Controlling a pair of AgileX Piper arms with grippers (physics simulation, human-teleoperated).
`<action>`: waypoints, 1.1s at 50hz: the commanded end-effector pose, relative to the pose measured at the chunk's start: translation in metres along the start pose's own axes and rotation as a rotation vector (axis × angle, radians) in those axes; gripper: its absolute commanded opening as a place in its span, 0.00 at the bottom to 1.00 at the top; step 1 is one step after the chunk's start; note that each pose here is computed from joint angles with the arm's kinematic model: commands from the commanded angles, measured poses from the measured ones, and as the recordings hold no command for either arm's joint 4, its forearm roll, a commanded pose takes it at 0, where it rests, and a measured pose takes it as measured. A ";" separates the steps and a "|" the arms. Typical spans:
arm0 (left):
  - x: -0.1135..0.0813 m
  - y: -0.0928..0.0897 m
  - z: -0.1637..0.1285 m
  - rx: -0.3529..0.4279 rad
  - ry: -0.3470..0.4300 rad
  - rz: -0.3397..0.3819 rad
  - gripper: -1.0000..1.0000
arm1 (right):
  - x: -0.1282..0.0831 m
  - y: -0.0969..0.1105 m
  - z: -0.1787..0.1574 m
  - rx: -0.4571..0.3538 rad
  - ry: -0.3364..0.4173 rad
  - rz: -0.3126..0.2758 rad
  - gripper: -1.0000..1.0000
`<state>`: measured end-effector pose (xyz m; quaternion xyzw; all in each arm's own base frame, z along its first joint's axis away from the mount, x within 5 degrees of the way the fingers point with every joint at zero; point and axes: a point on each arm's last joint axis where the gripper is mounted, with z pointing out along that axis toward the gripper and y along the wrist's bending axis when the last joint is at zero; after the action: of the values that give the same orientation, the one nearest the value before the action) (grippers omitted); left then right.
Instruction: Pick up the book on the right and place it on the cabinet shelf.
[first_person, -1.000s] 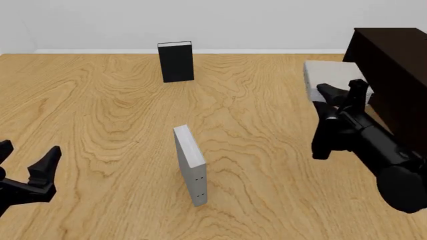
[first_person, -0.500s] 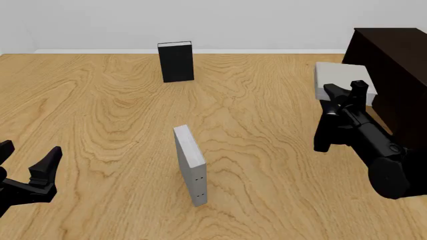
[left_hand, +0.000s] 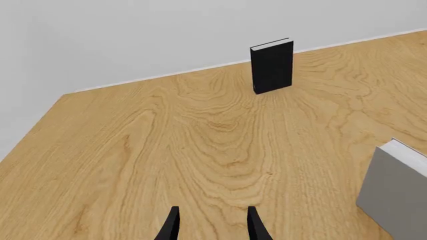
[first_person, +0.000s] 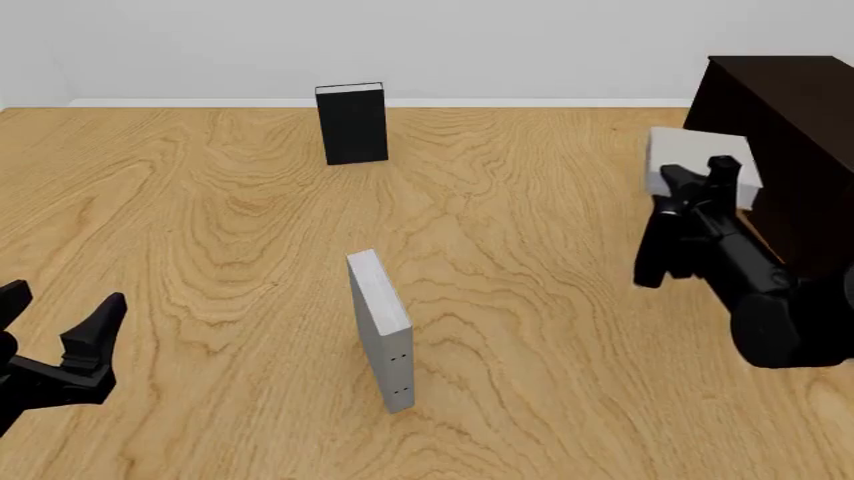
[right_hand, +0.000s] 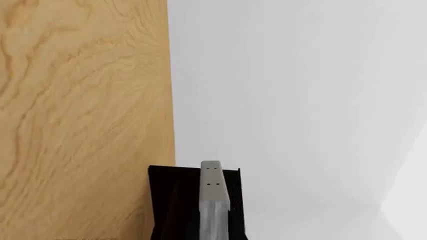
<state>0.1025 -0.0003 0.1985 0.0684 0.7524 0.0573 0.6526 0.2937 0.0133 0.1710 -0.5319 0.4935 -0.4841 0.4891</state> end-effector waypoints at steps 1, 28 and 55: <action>0.000 0.000 0.000 -0.002 0.002 0.000 1.00 | 0.010 -0.004 0.013 0.024 0.030 0.023 0.00; 0.000 0.000 0.001 -0.001 0.005 -0.001 1.00 | 0.028 0.022 0.034 -0.010 0.086 0.051 0.00; 0.001 0.002 -0.001 -0.019 0.008 0.000 1.00 | 0.063 0.024 0.058 -0.010 0.179 0.050 0.00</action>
<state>0.1021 0.0011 0.1981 0.0638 0.7542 0.0624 0.6505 0.3413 -0.0360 0.1448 -0.4924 0.5454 -0.5058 0.4519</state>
